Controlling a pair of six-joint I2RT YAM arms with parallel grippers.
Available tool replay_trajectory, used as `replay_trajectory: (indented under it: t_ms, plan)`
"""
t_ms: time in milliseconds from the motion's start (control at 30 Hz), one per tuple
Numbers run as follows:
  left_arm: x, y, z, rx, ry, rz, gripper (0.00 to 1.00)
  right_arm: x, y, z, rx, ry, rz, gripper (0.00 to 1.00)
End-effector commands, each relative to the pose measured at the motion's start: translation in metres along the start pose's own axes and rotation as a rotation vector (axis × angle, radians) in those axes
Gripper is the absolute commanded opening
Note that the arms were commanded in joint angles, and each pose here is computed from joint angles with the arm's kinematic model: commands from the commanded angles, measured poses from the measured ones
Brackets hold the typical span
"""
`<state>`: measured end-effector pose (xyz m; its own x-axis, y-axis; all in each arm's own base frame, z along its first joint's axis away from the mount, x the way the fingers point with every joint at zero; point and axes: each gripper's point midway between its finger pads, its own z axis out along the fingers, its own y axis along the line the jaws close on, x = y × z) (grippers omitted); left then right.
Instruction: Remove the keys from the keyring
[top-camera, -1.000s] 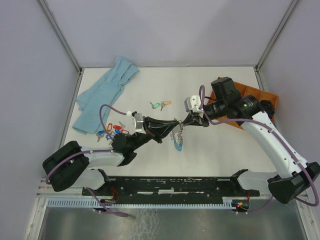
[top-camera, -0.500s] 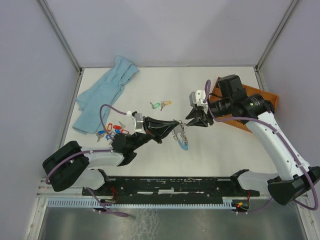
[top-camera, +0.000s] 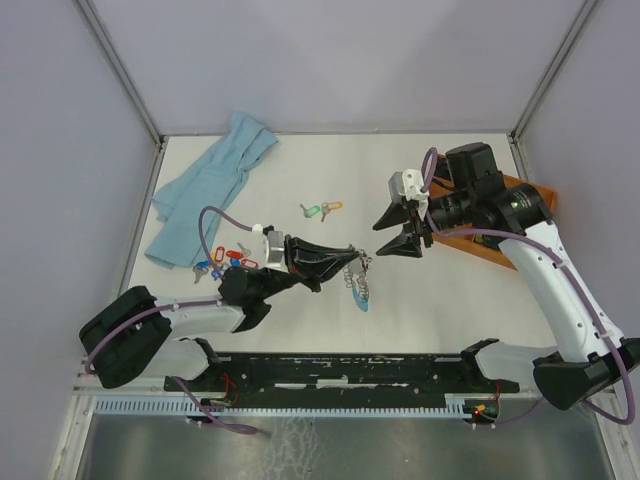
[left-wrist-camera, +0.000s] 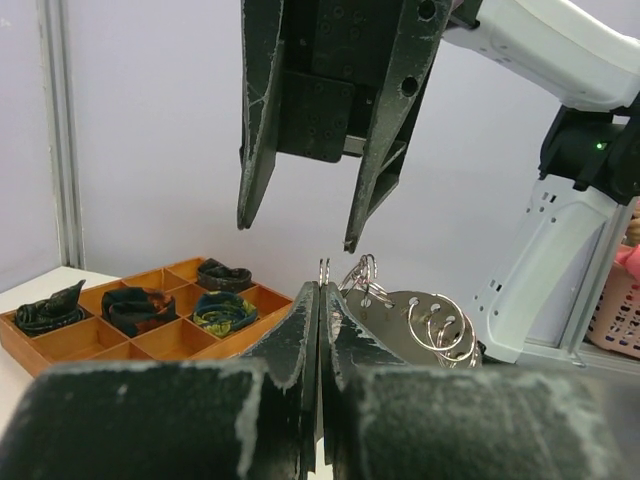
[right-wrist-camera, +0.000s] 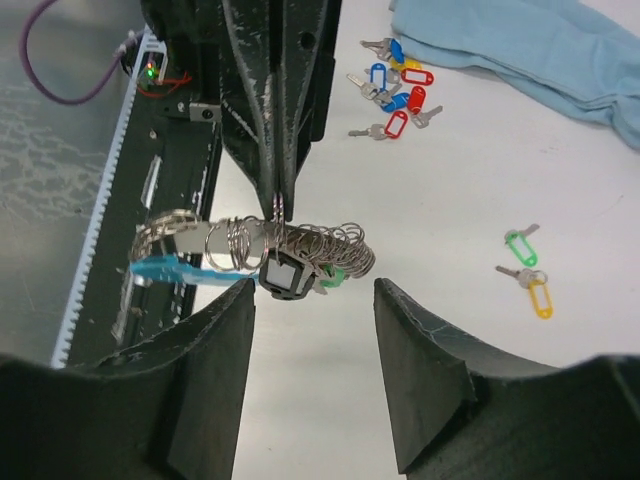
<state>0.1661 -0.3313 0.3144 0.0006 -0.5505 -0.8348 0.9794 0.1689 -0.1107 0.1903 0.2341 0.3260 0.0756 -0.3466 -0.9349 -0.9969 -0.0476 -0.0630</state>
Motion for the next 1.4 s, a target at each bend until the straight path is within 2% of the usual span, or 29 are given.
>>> replay_trajectory:
  t_ms: [0,67,100,233,400,533,667,767,900,1067,1233,1367]
  plan:
    - [-0.037,-0.009,0.011,0.077,-0.085,0.031,0.03,-0.019,0.011,-0.014,-0.032,0.005,-0.22,0.6]
    - [-0.035,-0.004,0.01,0.086,-0.059,-0.041,0.03,-0.019,0.009,-0.02,-0.023,0.042,-0.291,0.63]
    - [-0.035,-0.001,0.01,0.1,-0.042,-0.074,0.03,-0.019,0.008,-0.022,-0.023,0.058,-0.326,0.68]
    - [-0.028,0.006,0.01,0.186,0.049,-0.244,0.03,-0.012,0.002,-0.025,-0.025,0.116,-0.363,0.99]
    - [-0.022,0.005,0.014,0.368,0.212,-0.457,0.03,0.001,0.004,-0.026,-0.07,0.164,-0.503,1.0]
    - [-0.005,0.011,0.018,0.417,0.344,-0.611,0.03,0.002,-0.002,-0.032,-0.072,0.212,-0.608,1.0]
    - [0.006,0.015,0.021,0.45,0.444,-0.699,0.03,-0.002,-0.002,-0.039,-0.08,0.241,-0.689,0.93]
    - [0.01,0.019,0.025,0.453,0.498,-0.776,0.03,-0.003,-0.002,-0.043,-0.103,0.268,-0.794,0.84]
    - [0.014,0.024,0.031,0.461,0.557,-0.849,0.03,0.002,0.001,-0.042,-0.181,0.279,-0.933,0.66]
    - [0.012,0.02,0.036,0.481,0.614,-0.902,0.03,0.001,0.005,-0.031,-0.224,0.202,-1.013,0.46]
    - [0.007,0.009,0.036,0.5,0.653,-0.925,0.03,-0.008,0.004,-0.027,-0.202,0.156,-1.076,0.4]
    - [0.003,-0.001,0.039,0.522,0.667,-0.936,0.03,-0.01,0.011,-0.025,-0.213,0.119,-1.118,0.4]
